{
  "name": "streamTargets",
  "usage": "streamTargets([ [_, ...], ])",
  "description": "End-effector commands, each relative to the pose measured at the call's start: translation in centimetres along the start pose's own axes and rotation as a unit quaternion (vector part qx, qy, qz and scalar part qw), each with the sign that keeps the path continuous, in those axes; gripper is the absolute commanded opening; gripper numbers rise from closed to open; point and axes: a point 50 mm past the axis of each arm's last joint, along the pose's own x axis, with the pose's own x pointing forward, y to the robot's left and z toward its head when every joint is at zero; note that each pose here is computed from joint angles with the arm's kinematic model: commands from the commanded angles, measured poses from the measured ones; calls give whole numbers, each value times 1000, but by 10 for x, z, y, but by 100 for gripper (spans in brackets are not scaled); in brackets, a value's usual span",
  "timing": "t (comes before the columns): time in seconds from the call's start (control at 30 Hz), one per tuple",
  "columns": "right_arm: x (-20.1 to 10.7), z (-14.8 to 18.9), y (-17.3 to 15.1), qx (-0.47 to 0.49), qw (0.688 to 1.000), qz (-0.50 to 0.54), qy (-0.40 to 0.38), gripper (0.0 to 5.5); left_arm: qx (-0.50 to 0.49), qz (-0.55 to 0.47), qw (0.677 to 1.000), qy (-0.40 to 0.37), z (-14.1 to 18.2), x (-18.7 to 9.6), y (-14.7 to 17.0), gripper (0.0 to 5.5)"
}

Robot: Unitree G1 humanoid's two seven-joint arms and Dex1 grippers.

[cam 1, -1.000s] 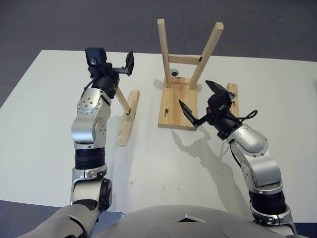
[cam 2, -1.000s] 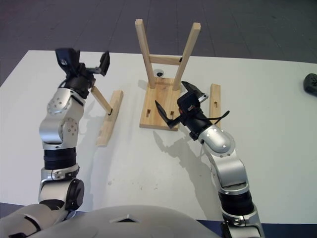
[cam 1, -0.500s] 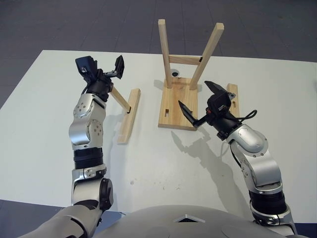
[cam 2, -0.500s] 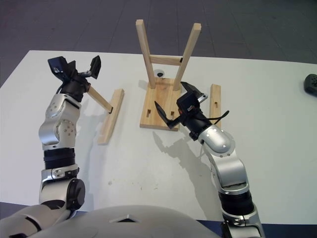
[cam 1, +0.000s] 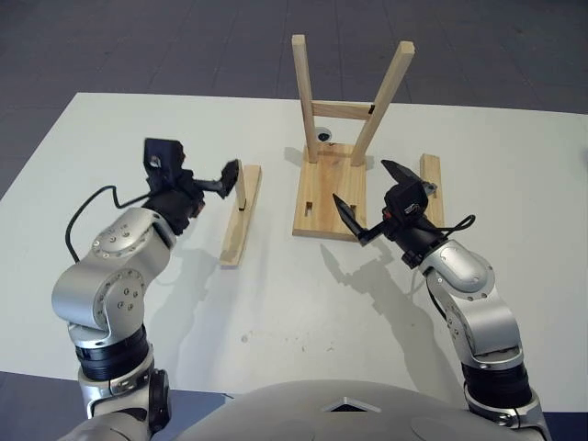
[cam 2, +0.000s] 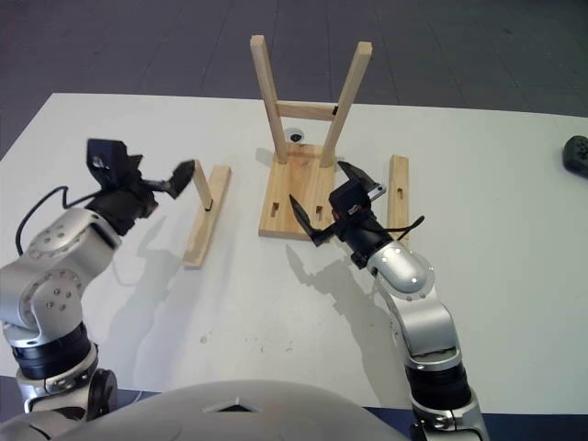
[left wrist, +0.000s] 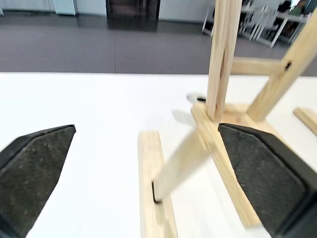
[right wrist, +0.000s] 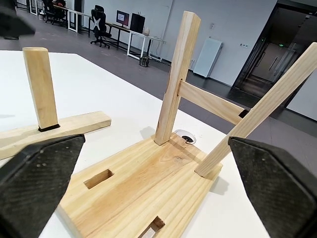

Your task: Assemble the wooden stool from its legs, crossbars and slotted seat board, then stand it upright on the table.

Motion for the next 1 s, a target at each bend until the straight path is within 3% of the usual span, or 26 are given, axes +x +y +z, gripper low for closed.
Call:
streamTargets([
  [0.03, -3, 1, -2, -5, 1000, -9, 1, 540, -4, 14, 997, 77, -29, 1, -3, 536],
  [0.17, -1, 2, -2, -6, 1000, -6, -2, 540, -17, 23, 984, 174, -75, 13, -3, 536],
  [0.37, 1, 3, -4, -9, 1000, -4, -2, 540, -15, 19, 973, 231, -98, 15, 6, 433],
  [0.8, 2, 4, -2, -6, 1000, -3, -6, 540, 77, -34, 974, 210, -90, 15, 8, 206],
  [0.9, 3, 5, -3, -1, 1000, -3, -5, 540, 79, -45, 982, 164, -77, 20, 9, 205],
  [1.0, 6, 10, -17, 51, 998, -29, -16, 540, 85, -9, 995, 44, -41, 33, 13, 205],
])
